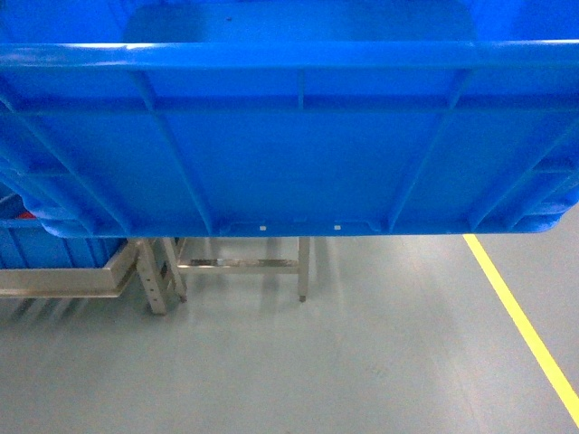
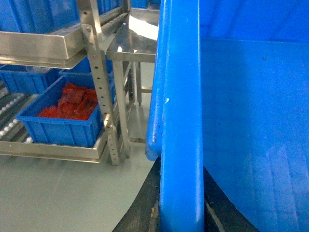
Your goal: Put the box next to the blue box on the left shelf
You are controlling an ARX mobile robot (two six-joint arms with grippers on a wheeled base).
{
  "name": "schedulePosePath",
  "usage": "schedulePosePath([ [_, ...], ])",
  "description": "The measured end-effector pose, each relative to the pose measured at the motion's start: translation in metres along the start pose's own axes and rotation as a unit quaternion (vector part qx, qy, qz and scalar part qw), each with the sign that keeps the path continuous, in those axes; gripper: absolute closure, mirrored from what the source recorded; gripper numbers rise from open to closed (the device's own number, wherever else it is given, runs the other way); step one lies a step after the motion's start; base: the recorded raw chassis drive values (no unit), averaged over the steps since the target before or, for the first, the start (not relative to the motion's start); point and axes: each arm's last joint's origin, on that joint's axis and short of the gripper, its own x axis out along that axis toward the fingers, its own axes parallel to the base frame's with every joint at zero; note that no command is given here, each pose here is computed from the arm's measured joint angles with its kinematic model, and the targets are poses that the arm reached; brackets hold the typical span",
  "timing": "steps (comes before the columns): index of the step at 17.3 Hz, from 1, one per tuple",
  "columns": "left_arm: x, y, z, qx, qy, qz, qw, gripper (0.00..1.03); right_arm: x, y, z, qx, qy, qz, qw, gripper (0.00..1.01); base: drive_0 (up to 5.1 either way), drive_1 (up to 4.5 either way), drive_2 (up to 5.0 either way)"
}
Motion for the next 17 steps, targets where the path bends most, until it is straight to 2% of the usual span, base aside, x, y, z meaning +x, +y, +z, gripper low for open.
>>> schedulePosePath([
  [17,-0.0003,0.0002,-0.0003,0.001,0.002,0.001,1.0000,0.94,0.0007,0.0001,-0.0012,0.001,0.004,0.000,1.0000,0.93,-5.0,2.42,2.4],
])
